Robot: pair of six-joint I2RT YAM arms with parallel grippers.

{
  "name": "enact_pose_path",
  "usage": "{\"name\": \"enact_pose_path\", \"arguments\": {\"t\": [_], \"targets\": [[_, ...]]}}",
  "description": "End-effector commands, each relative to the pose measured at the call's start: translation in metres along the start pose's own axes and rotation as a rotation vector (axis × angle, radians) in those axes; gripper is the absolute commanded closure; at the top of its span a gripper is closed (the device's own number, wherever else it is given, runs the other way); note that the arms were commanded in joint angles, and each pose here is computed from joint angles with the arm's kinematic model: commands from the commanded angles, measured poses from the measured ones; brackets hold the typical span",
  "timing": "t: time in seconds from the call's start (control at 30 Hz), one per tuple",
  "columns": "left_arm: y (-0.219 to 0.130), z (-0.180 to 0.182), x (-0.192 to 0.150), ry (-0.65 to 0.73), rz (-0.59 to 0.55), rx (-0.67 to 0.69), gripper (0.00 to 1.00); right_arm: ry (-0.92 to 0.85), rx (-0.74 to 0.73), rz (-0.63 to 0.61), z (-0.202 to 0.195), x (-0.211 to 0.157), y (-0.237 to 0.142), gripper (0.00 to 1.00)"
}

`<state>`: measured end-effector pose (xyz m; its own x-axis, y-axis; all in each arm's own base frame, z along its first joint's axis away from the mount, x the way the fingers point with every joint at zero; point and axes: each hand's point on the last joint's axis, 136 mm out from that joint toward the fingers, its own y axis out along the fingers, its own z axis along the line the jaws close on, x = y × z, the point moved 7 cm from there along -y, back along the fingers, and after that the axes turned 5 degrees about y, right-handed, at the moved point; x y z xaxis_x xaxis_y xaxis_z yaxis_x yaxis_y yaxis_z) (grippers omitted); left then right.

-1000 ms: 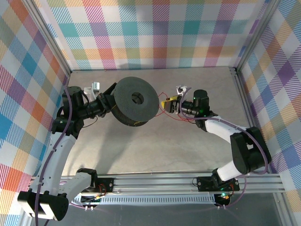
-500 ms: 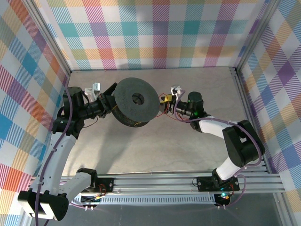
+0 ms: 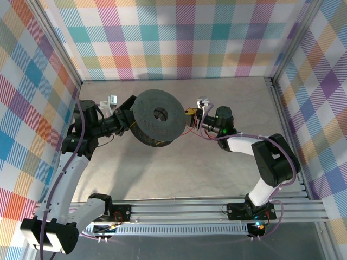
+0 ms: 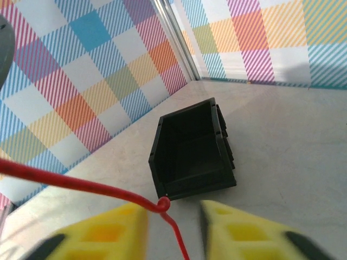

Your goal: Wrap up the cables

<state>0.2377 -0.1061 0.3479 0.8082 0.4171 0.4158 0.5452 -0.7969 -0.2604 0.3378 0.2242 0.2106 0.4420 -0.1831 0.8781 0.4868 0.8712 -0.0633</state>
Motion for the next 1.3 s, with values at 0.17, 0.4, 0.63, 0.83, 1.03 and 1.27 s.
{"name": "enact_pose_path", "arguments": {"t": [0.17,0.4,0.63,0.83,1.03,1.27], "targets": [[-0.006,-0.025,0.000,0.069,0.004,-0.114,1.00,-0.002,-0.123,0.121,-0.009,-0.004,0.001,1.00],[-0.009,-0.028,-0.003,0.079,0.011,-0.123,1.00,0.125,-0.377,0.212,-0.056,-0.021,-0.030,1.00],[-0.007,-0.024,-0.016,0.105,0.057,-0.079,1.00,0.261,-0.458,0.252,-0.089,-0.009,-0.044,1.00],[0.002,-0.022,-0.036,0.164,0.117,-0.002,1.00,0.344,-0.464,0.276,-0.102,0.003,-0.044,1.00],[0.007,-0.015,-0.038,0.149,0.114,0.016,1.00,0.347,-0.422,0.275,-0.090,0.016,-0.045,1.00],[0.009,-0.015,-0.027,0.161,0.031,0.038,1.00,0.461,-0.418,0.249,-0.068,0.021,-0.063,0.59]]}}
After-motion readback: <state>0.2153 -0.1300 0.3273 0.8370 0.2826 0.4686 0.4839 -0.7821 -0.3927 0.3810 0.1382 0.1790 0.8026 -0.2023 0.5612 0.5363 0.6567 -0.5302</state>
